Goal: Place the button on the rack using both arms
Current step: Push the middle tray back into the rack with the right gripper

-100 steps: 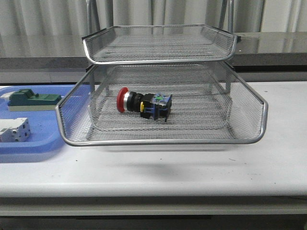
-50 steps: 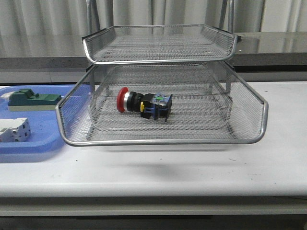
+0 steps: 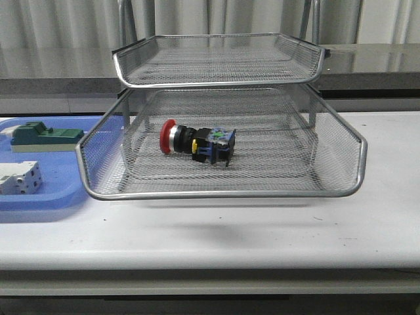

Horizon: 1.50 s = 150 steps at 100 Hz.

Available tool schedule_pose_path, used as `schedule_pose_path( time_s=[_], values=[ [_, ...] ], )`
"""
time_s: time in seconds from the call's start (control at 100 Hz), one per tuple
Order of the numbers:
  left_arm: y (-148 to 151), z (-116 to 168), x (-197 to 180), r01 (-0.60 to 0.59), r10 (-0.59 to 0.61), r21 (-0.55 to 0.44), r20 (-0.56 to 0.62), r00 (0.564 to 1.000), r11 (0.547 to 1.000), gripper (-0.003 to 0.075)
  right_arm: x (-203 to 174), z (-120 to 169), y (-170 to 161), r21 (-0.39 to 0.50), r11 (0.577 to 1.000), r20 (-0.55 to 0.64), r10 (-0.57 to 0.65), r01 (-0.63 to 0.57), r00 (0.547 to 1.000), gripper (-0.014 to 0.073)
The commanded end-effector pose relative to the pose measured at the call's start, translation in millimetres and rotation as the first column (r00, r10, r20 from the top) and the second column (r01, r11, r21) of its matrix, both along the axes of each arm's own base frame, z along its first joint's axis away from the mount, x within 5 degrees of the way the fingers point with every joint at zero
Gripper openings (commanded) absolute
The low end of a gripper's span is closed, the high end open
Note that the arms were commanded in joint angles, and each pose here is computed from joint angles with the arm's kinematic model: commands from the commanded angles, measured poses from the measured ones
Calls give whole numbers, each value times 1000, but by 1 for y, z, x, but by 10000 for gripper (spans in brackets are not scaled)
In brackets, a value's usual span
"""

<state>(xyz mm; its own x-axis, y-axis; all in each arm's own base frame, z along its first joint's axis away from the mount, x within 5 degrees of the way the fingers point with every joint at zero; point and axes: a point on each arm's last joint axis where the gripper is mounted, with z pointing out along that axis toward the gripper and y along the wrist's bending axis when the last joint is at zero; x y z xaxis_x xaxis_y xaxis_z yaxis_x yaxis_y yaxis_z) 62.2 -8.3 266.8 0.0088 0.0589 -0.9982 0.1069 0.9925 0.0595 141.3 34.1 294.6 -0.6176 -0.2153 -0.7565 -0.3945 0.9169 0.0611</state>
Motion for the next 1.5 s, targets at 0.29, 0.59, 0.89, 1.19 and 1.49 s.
schedule_pose_path(
  time_s=[0.29,0.59,0.89,1.19,1.49],
  values=[
    [3,15,0,-27,30,-34,93,995,999,-20,73,7,32,106,935,-45,345,-339,937,-69],
    [3,15,0,-27,30,-34,93,995,999,-20,97,-2,91,49,810,-102,586,-584,804,-69],
    [3,15,0,-27,30,-34,93,995,999,-20,96,-27,136,23,706,-181,699,-708,692,-69],
    [3,15,0,-27,30,-34,93,995,999,-20,91,-50,157,-21,633,-251,746,-774,617,-69],
    [3,15,0,-27,30,-34,93,995,999,-20,101,-72,166,-106,617,-275,735,-780,619,-69]
  ],
)
